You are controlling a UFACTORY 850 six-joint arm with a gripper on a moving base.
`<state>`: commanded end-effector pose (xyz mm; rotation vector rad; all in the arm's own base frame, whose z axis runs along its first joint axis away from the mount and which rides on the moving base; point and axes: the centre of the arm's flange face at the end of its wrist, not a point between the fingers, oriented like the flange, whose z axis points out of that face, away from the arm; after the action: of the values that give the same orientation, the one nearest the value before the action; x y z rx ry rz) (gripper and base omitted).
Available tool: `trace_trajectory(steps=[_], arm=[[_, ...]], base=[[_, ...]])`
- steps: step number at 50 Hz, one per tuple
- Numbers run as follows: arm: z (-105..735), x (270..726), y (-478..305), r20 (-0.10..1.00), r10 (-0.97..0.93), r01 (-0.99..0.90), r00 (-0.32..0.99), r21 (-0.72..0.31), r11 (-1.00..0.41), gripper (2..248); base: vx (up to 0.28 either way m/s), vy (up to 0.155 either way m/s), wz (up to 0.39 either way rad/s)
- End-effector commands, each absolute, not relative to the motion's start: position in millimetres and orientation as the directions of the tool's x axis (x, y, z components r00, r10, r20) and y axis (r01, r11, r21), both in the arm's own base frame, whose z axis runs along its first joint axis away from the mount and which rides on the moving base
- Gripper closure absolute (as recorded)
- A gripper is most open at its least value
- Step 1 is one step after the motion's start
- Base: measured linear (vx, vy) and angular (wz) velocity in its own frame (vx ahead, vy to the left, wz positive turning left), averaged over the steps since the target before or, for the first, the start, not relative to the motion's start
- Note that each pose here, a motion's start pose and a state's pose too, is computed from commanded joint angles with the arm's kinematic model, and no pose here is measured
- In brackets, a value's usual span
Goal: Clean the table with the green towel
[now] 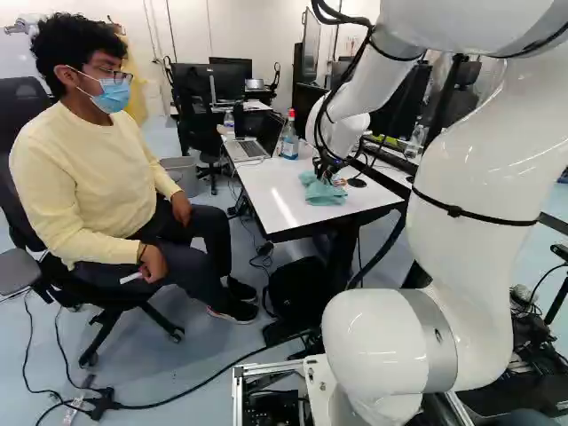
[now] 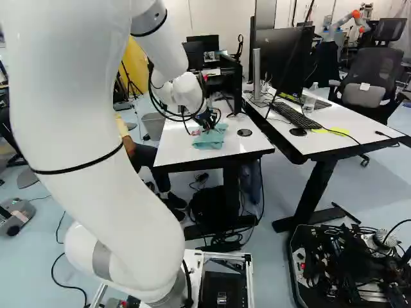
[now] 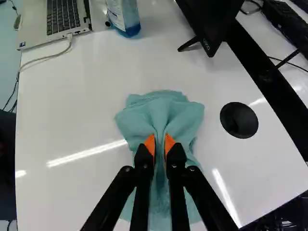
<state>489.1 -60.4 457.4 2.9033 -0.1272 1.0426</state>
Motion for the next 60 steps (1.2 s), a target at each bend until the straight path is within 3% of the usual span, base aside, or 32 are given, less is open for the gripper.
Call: trace_trajectory(steps=[30, 60], arm=[[487, 419, -40, 0.627, -0.084, -0.102, 0.774, -0.007, -0.995, 206], [488, 409, -38, 0.539, -0.105, -0.112, 0.836, -0.019, -0.994, 206]], base=[[0.000, 0.000, 0.000], [0.000, 0.000, 0.000]])
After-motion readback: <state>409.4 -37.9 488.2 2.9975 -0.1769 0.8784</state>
